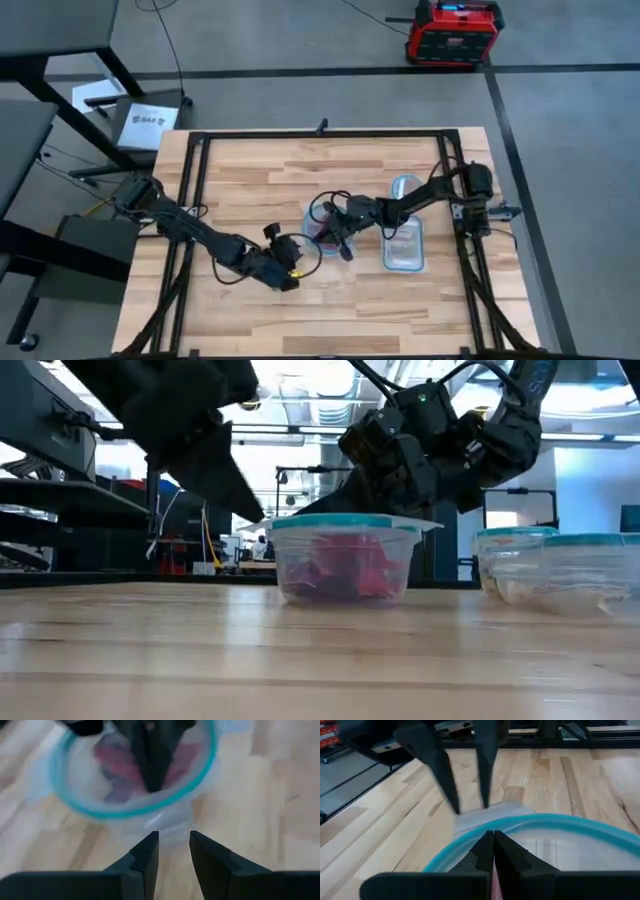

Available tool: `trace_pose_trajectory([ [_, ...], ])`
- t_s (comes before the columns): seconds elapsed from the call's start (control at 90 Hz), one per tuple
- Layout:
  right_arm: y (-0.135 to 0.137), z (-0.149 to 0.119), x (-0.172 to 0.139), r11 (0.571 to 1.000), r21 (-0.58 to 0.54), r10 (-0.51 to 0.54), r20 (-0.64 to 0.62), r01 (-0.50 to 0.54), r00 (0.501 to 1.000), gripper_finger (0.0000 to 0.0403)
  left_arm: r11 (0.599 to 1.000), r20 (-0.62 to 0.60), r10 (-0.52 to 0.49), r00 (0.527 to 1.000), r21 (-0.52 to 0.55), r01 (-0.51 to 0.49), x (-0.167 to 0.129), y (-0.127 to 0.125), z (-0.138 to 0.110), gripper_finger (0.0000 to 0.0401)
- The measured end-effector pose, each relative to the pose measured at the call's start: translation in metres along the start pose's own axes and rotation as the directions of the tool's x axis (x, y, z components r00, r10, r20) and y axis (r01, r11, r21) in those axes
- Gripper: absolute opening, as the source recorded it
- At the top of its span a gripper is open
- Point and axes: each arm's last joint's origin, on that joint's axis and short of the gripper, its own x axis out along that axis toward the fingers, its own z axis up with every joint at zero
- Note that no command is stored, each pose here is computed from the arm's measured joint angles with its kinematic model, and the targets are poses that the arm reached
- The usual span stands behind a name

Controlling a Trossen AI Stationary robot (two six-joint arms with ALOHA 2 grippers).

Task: Sort candy
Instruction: Close the big circular transparent bin

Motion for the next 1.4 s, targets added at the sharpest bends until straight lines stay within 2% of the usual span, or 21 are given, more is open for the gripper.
trace_pose_trajectory([
  [0.167,0.001,0.003,0.003,1.000,0.003,-0.004,-0.005,0.004,1.000,0.0000,1.000,-0.020,0.022,1.000,-0.003,-0.022,0.014,0.020,-0.011,0.0097],
  [0.511,0.002,0.001,0.004,1.000,0.018,-0.008,-0.034,0.009,0.999,0.0000,1.000,0.026,-0.021,0.999,-0.005,0.021,0.034,0.047,-0.002,0.0096],
  [0.989,0.000,0.001,0.003,0.999,0.040,-0.030,-0.047,0.032,0.998,0.0000,1.000,0.049,0.004,0.999,0.001,-0.005,0.053,0.058,0.003,0.0096],
  [1.178,-0.001,0.004,0.005,0.998,0.052,-0.036,-0.062,0.039,0.997,0.0000,0.997,-0.051,0.006,0.999,0.080,-0.002,0.068,0.056,0.007,0.0096],
  [1.4,-0.001,0.008,0.004,0.997,0.067,-0.031,-0.058,0.035,0.998,0.0000,0.996,-0.135,-0.002,0.991,0.093,0.015,0.050,0.050,0.009,0.0097],
])
